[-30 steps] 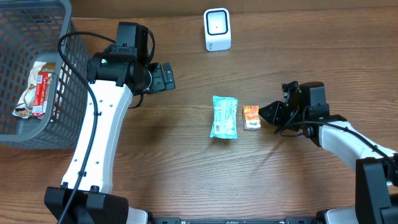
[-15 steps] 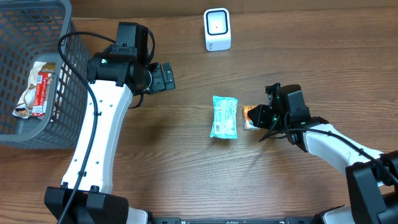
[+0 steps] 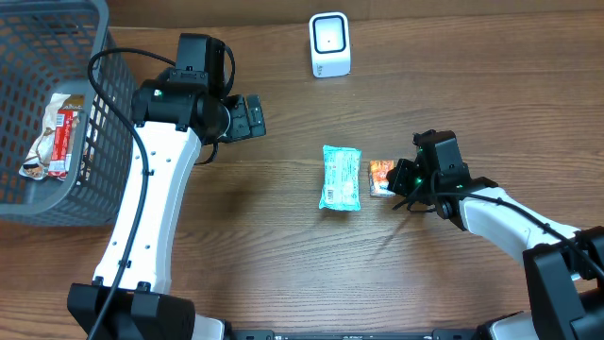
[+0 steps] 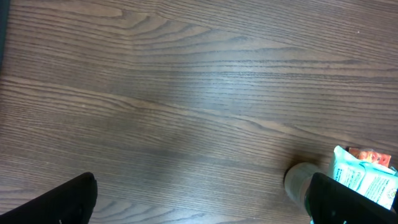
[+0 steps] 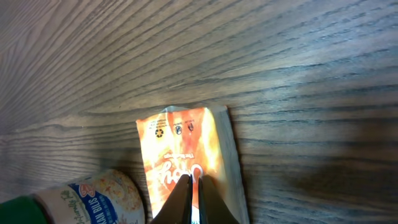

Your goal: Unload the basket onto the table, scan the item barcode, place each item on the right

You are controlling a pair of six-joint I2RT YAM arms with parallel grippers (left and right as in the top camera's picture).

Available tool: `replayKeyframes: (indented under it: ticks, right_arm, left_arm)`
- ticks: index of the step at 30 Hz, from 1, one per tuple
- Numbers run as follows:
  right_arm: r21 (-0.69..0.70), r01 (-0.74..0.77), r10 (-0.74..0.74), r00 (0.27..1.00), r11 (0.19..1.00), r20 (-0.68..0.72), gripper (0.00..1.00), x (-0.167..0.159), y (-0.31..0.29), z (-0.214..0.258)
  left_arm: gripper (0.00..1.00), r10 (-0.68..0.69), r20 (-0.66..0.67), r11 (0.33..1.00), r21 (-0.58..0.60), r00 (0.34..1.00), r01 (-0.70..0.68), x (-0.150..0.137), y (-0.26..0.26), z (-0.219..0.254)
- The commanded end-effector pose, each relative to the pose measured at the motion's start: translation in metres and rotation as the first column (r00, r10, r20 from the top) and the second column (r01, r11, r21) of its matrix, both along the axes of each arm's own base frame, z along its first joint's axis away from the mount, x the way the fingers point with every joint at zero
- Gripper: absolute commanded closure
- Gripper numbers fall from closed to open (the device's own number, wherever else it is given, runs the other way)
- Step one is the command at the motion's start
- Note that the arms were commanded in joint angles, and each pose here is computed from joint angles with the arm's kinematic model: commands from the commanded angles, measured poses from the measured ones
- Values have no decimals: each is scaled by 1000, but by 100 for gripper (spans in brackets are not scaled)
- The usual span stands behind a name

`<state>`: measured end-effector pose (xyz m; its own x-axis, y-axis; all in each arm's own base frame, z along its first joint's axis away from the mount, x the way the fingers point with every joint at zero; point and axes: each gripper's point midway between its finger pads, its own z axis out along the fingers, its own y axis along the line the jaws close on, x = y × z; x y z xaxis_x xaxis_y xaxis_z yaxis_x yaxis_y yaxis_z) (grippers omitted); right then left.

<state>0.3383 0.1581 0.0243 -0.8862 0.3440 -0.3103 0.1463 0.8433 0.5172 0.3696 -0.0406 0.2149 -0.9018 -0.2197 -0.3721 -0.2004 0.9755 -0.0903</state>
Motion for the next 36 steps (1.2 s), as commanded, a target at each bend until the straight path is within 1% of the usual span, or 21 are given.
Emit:
replayKeyframes:
  ticks: [1, 3, 6, 9, 12, 14, 15, 17, 19, 21, 23, 29, 36]
  right_arm:
    - [-4, 45, -45, 999, 999, 3, 94, 4, -11, 6]
    - [-12, 70, -70, 998, 997, 6, 94, 4, -20, 11]
    - [-63, 127, -127, 992, 990, 6, 94, 3, -42, 17]
    - [-116, 129, -128, 992, 985, 21, 94, -1, -57, 23]
    - [-150, 163, -161, 987, 975, 25, 94, -4, -69, 27]
    - [-135, 159, -156, 987, 978, 27, 94, -4, -68, 30]
    - [-111, 132, -129, 991, 985, 34, 94, -4, -62, 34]
    - [-35, -2, 5, 997, 999, 78, 93, -3, -39, 45]
    - [52, -93, 86, 990, 994, 109, 90, -4, -17, 55]
    - [66, -119, 111, 987, 991, 121, 87, -5, -9, 58]
    - [37, -143, 137, 982, 989, 128, 85, -7, -4, 55]
    - [-8, -143, 143, 984, 990, 103, 85, -7, 2, 38]
    - [-3, -35, 35, 999, 999, 18, 86, -5, -5, 16]
  left_arm:
    - [0, 7, 18, 1000, 8, 1000, -8, 2, 2, 6]
    - [0, 8, 18, 1000, 8, 1000, -8, 2, 2, 6]
    - [0, 8, 18, 1000, 8, 1000, -8, 2, 2, 6]
    - [0, 8, 18, 1000, 8, 1000, -8, 2, 2, 6]
    - [0, 8, 18, 1000, 8, 1000, -8, 2, 2, 6]
    - [0, 8, 18, 1000, 8, 1000, -8, 2, 2, 6]
    - [0, 7, 18, 1000, 8, 1000, -8, 2, 2, 6]
    - [0, 8, 18, 1000, 8, 1000, -8, 2, 2, 6]
    - [0, 8, 18, 1000, 8, 1000, -8, 2, 2, 6]
    - [0, 8, 18, 1000, 8, 1000, -8, 2, 2, 6]
    - [0, 8, 18, 1000, 8, 1000, -8, 2, 2, 6]
    - [0, 7, 18, 1000, 8, 1000, -8, 2, 2, 6]
    - [0, 8, 18, 1000, 8, 1000, -8, 2, 2, 6]
